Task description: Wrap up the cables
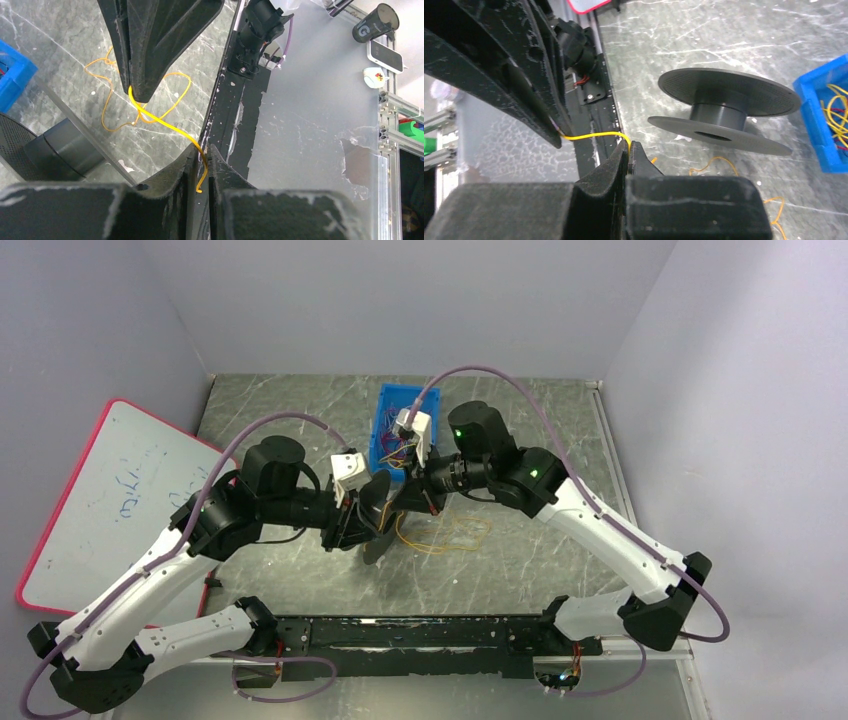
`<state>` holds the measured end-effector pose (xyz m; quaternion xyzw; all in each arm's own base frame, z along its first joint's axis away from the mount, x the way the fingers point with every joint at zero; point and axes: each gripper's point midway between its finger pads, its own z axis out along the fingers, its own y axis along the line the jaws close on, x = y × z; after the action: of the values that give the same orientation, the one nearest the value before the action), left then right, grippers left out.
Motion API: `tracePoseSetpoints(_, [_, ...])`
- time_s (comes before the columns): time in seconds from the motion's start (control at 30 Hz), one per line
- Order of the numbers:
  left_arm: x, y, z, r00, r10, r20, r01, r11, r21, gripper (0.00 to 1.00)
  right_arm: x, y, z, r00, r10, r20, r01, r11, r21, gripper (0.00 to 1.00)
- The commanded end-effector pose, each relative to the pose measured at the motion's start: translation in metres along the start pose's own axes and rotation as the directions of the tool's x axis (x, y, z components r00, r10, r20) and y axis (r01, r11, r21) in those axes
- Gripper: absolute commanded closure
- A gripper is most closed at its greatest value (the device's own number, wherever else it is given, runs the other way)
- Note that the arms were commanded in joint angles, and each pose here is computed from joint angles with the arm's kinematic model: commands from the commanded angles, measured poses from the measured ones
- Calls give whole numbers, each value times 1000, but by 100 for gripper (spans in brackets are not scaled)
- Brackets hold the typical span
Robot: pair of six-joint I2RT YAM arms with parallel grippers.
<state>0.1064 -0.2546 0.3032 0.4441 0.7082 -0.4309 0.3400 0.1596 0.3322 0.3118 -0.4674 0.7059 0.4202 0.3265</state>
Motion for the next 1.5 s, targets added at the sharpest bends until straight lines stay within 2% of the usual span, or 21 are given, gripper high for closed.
tracePoseSetpoints(0.0, [-19,-12,-4,998,21,57,-24,999,42,83,-16,-11,-2,993,-61,104,49,992,116,100])
tracePoseSetpoints(0.23, [-16,-4,-2,999,8,45,-8,1000,2,82,-20,-12,-4,981,-131,145,107,981,162,100])
tracePoseSetpoints(0.33, [-6,13,-2,1000,-17,19,19,995,-96,70,-18,-14,-5,982,-137,129,114,978,174,100])
tracePoseSetpoints(0.6, [9,49,-11,998,-64,1,62,950,-308,49,-8,-16,-1,991,-124,49,115,980,162,100])
tracePoseSetpoints(0.83, [7,74,-33,997,-68,28,74,872,-485,41,5,-21,10,996,-72,-43,77,987,144,100])
tracePoseSetpoints(0.93, [3,85,-42,997,-65,46,79,827,-556,40,13,-22,20,994,-37,-108,50,992,120,100])
tracePoseSetpoints(1.07, [1,87,-43,997,-53,59,77,821,-566,36,19,-21,27,986,24,-162,-14,998,62,100])
tracePoseSetpoints(1.27, [14,101,-46,996,-57,70,88,778,-622,30,15,-28,28,978,134,-158,-134,991,9,100])
tracePoseSetpoints(1.47, [22,108,-35,992,-73,101,121,774,-622,27,17,-42,35,953,254,-168,-256,967,6,100])
